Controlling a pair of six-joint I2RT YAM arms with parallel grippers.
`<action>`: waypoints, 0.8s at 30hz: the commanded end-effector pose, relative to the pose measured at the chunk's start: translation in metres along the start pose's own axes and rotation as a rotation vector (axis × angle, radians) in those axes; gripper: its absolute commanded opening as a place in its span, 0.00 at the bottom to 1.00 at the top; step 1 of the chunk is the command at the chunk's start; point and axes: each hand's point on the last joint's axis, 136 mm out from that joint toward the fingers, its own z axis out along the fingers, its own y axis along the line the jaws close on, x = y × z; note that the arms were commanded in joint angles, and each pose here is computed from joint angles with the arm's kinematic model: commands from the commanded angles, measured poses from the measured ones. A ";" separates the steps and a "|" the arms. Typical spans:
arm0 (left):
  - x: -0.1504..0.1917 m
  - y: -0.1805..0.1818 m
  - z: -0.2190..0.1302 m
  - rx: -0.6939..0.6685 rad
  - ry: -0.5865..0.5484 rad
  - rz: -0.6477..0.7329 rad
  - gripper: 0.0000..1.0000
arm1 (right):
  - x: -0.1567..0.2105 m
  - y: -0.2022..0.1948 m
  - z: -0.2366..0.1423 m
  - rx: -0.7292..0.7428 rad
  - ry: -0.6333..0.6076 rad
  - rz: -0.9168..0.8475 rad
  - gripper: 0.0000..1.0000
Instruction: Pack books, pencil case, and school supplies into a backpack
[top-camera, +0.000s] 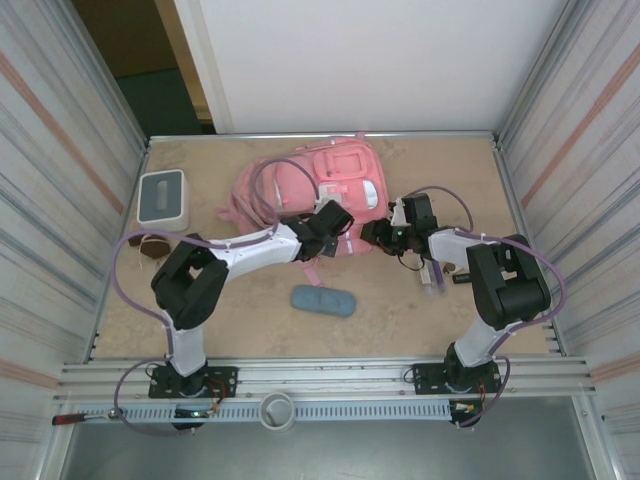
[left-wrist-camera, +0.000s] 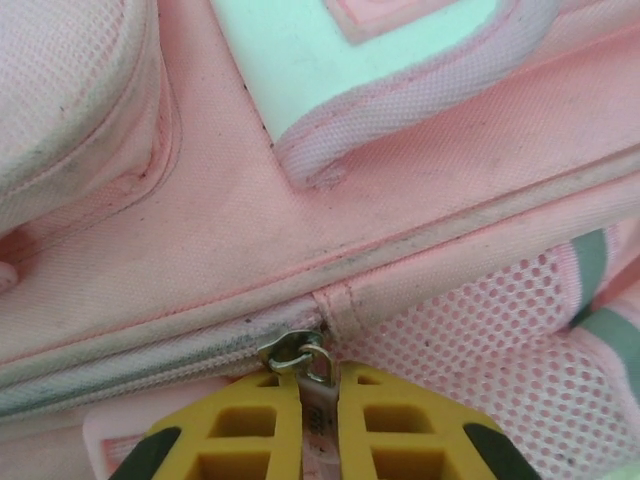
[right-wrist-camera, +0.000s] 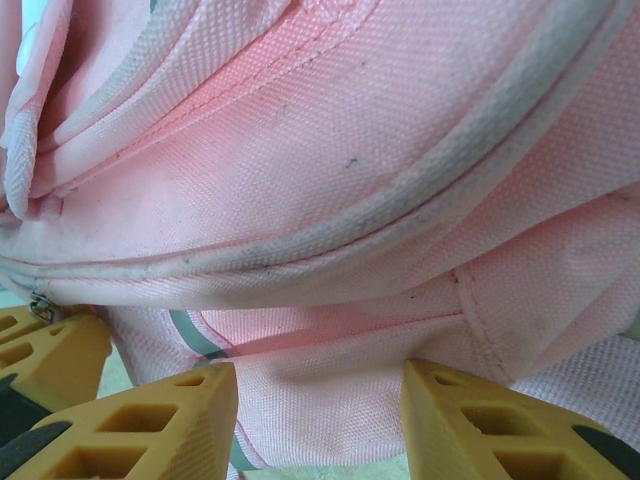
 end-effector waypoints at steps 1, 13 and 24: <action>-0.019 -0.031 -0.020 0.236 -0.070 -0.054 0.07 | 0.014 0.002 0.005 -0.005 0.053 0.003 0.45; 0.003 -0.008 0.004 0.186 -0.018 -0.123 0.13 | 0.015 0.002 0.006 -0.003 0.057 0.002 0.45; 0.013 0.006 0.010 0.082 0.019 -0.093 0.16 | 0.016 0.001 0.010 0.000 0.066 0.003 0.45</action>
